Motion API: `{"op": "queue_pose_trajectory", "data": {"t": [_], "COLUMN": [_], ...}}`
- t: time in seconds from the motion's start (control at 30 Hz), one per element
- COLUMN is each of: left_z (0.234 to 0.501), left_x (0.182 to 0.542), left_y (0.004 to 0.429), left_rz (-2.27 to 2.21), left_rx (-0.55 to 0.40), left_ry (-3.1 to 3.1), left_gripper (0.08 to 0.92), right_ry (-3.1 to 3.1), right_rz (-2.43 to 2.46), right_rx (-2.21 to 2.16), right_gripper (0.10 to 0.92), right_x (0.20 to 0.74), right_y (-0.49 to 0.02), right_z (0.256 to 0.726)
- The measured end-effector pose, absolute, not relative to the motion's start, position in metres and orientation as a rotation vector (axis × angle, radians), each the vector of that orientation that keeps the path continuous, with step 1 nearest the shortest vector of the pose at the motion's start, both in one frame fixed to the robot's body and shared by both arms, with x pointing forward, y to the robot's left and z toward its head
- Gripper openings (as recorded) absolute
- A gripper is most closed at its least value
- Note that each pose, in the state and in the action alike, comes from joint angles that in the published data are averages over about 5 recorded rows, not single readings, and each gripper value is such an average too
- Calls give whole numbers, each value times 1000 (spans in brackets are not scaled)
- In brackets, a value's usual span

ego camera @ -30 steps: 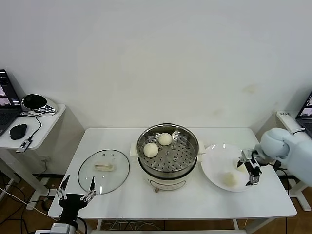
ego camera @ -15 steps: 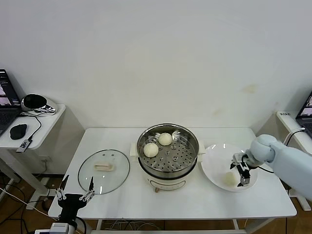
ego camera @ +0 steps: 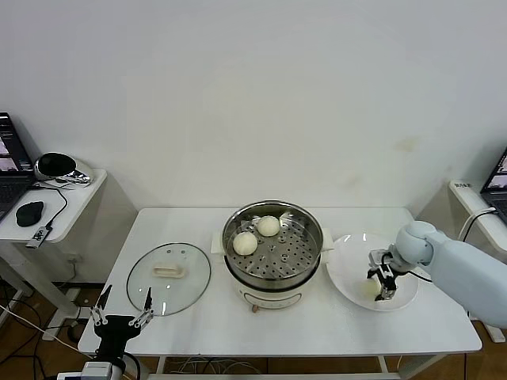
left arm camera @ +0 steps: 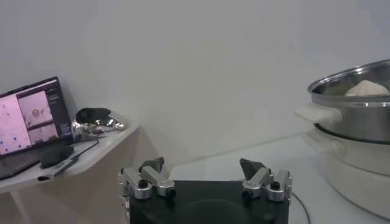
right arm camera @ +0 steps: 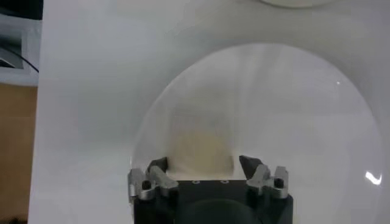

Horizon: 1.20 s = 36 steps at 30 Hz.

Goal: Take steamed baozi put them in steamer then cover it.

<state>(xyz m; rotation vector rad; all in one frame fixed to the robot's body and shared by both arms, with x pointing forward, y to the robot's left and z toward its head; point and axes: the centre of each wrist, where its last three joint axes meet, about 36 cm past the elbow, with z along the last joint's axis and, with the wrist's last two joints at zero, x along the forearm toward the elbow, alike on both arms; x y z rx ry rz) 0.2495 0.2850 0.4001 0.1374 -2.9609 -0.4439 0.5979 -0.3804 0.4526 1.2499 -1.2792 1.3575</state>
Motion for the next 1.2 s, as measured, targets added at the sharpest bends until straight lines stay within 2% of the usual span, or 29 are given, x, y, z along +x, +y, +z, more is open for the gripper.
{"op": "queue_pose_trajectory", "data": {"t": [0.17,0.37,0.7,0.97,1.2], "left_z": [400,401,402,405,408], "left_x": [249,250,255,256,255], "left_y": [285,285,282,283,283], "left_rz": [-444,-447,-444,-440,-427], "left_rx": [137,134,113,111,124], "left_ry": [-2960,-2964,-2972,-2980,-2987], "left_gripper": [823,823,823,823,823], "right_ry": [-1279,-1291,-1395,-1477,-1429], "right_rz": [1351,1353,1409,1555,1693], "right_rx": [1251,1249,1251,1355,1542], "right_gripper": [530,521,534,534,534], "right_x": [598,601,631,653,657], "right_y": [-382,-386,-381,-324,-248], "right_z": [457,480,578,672,700]}}
